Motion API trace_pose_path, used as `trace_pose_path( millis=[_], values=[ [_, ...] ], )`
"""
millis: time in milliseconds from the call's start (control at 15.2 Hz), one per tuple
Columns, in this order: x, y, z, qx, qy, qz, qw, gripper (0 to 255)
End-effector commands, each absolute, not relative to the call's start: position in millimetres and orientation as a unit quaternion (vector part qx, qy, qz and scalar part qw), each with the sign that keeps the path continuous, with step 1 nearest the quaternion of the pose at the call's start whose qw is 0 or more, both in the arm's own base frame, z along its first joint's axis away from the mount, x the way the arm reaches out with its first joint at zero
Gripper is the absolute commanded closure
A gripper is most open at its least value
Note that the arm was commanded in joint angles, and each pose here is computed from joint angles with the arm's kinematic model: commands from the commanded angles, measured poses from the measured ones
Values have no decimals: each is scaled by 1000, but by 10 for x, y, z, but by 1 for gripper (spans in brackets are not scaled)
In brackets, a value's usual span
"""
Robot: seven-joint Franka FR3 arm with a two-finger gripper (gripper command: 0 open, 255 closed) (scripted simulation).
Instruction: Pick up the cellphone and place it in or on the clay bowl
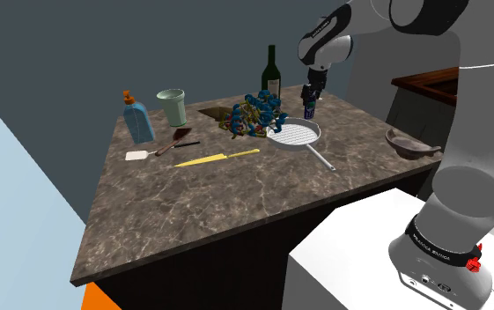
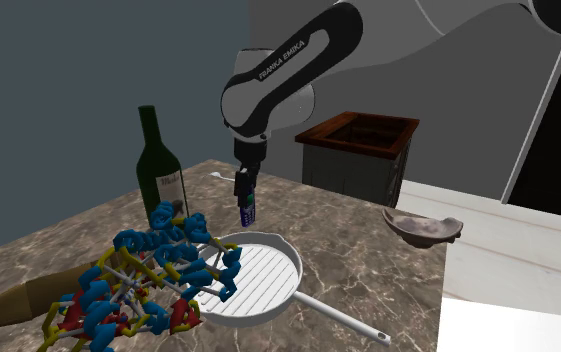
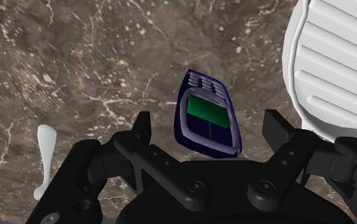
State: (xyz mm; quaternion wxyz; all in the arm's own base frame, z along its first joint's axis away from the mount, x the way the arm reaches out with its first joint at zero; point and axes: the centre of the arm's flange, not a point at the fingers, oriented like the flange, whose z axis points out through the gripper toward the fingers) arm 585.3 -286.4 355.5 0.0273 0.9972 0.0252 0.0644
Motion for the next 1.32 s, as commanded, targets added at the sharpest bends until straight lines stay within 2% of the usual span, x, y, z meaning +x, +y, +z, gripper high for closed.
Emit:
trace_pose_path(
  millis=[0, 330, 396, 990, 1254],
  values=[
    [5856, -2861, 3537, 997, 25, 65, 27, 0],
    [5857, -2861, 3538, 997, 25, 65, 27, 0],
    [5857, -2861, 3538, 997, 25, 65, 27, 255],
    [5856, -2861, 3537, 997, 25, 65, 27, 255],
    [5856, -2861, 3749, 997, 25, 65, 27, 255]
  ],
)
